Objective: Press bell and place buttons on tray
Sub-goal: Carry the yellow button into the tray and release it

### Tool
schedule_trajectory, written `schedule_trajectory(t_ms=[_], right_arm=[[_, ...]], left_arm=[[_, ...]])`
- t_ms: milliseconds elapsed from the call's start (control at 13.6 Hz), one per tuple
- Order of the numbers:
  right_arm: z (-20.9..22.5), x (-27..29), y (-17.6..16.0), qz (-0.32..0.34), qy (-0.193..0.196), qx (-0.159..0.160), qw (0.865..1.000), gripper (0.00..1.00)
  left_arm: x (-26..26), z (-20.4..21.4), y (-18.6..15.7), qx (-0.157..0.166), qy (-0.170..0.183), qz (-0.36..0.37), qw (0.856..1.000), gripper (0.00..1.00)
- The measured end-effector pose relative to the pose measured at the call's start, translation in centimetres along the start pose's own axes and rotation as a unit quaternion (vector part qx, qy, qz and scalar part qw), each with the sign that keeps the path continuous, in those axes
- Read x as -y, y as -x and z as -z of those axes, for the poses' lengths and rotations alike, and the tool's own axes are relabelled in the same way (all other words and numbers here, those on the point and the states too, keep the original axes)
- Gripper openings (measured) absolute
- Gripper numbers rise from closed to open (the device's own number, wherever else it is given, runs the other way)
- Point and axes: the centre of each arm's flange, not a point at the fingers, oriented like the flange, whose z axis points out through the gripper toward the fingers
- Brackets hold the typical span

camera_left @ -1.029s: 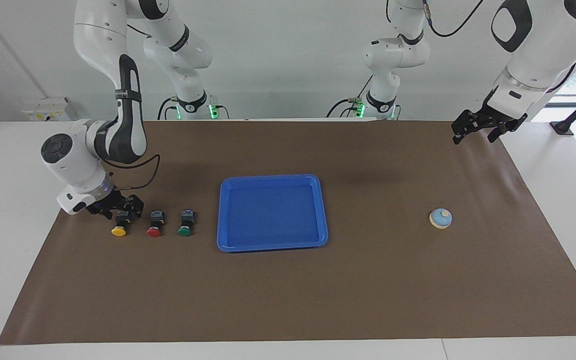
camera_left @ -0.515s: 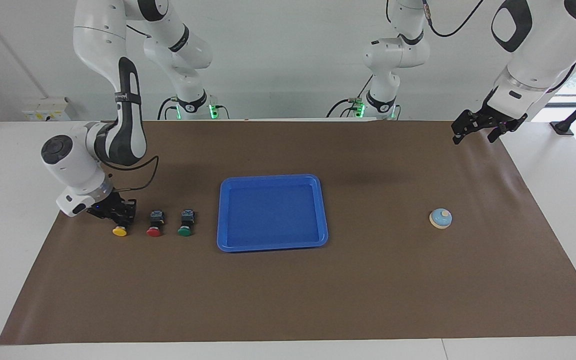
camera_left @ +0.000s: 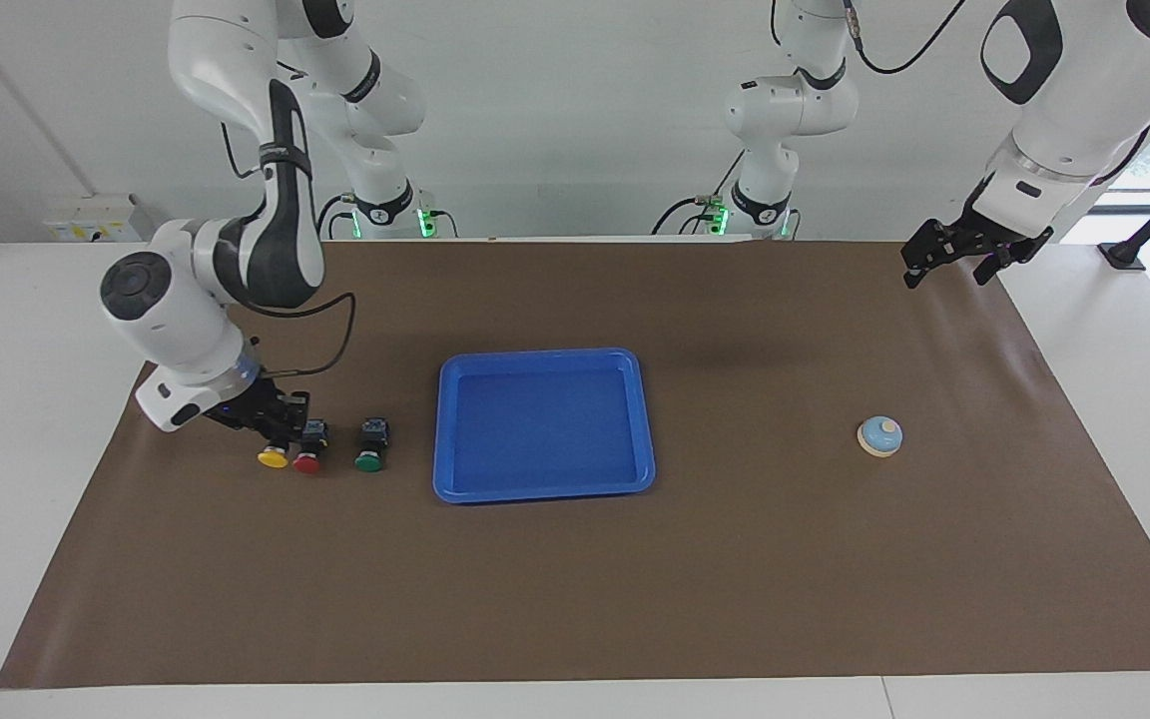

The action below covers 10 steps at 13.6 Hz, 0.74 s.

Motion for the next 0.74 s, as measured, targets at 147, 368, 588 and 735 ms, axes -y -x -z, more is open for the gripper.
schedule_trajectory(t_ms=[147,368,588,735], right_arm=[[-0.1,9.7,1.7,-0.044,-0.002,-0.004,0.999,0.41],[-1.3,20.8,5.3,-0.074,-0.029,0.008,0.997,0.41],[-4.2,24.2,7.0,-0.049,-0.019,0.023,0.998,0.41],[-5.0,23.4,6.9,0.003,-0.016,0.028,0.999,0.41]], left_arm=[[0.0,0.0,0.0,0.0,0.0,0.0,1.0,1.0],[0.0,0.0,0.0,0.0,0.0,0.0,1.0,1.0],[0.0,0.0,0.0,0.0,0.0,0.0,1.0,1.0],[0.0,0.0,0.0,0.0,0.0,0.0,1.0,1.0]])
